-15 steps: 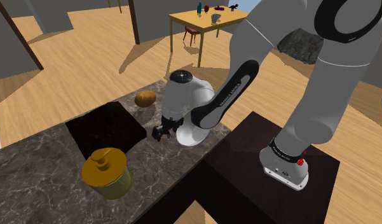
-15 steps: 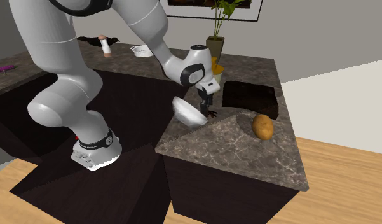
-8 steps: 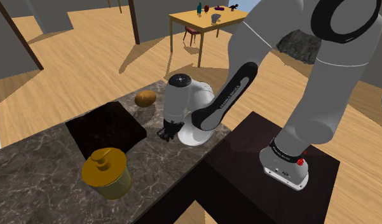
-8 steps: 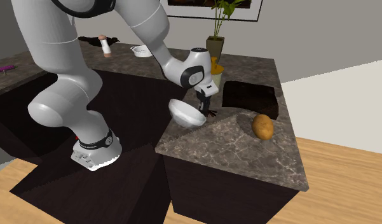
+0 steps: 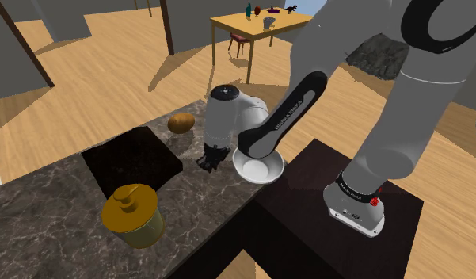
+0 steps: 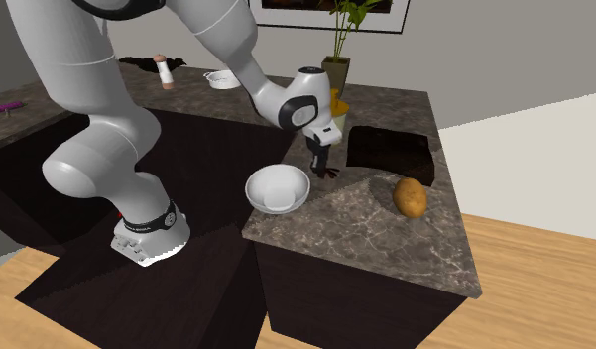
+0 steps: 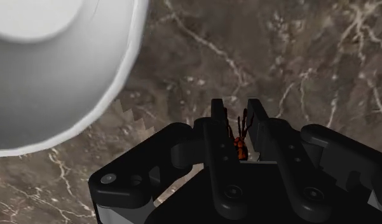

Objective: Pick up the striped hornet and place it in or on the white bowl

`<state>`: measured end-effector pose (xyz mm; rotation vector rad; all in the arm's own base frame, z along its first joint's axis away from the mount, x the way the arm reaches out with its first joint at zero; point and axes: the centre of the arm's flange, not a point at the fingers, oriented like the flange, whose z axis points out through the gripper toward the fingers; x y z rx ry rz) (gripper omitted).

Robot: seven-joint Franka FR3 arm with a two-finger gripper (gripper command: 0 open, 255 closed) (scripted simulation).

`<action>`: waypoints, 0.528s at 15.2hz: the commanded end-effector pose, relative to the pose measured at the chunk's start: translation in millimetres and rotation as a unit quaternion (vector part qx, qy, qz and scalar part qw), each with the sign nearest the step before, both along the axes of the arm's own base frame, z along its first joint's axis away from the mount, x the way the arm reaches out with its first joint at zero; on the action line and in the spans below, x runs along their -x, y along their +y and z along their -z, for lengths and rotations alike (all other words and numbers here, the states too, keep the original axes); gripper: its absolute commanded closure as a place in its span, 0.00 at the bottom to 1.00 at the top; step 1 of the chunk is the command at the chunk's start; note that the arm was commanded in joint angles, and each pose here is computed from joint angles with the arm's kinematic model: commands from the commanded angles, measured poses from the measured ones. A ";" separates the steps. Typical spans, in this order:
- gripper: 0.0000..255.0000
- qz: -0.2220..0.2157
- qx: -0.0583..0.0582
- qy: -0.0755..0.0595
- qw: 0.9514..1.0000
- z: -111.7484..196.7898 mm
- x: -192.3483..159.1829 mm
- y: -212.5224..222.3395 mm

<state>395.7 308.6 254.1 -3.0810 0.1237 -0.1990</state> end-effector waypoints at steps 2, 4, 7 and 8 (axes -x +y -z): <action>1.00 0.000 0.000 0.001 1.000 -15.6 0.1 0.9; 1.00 0.000 0.000 0.001 1.000 -26.2 0.1 0.9; 1.00 0.000 0.000 0.001 1.000 -42.0 0.1 0.9; 1.00 0.000 0.000 0.001 1.000 -47.3 0.1 0.9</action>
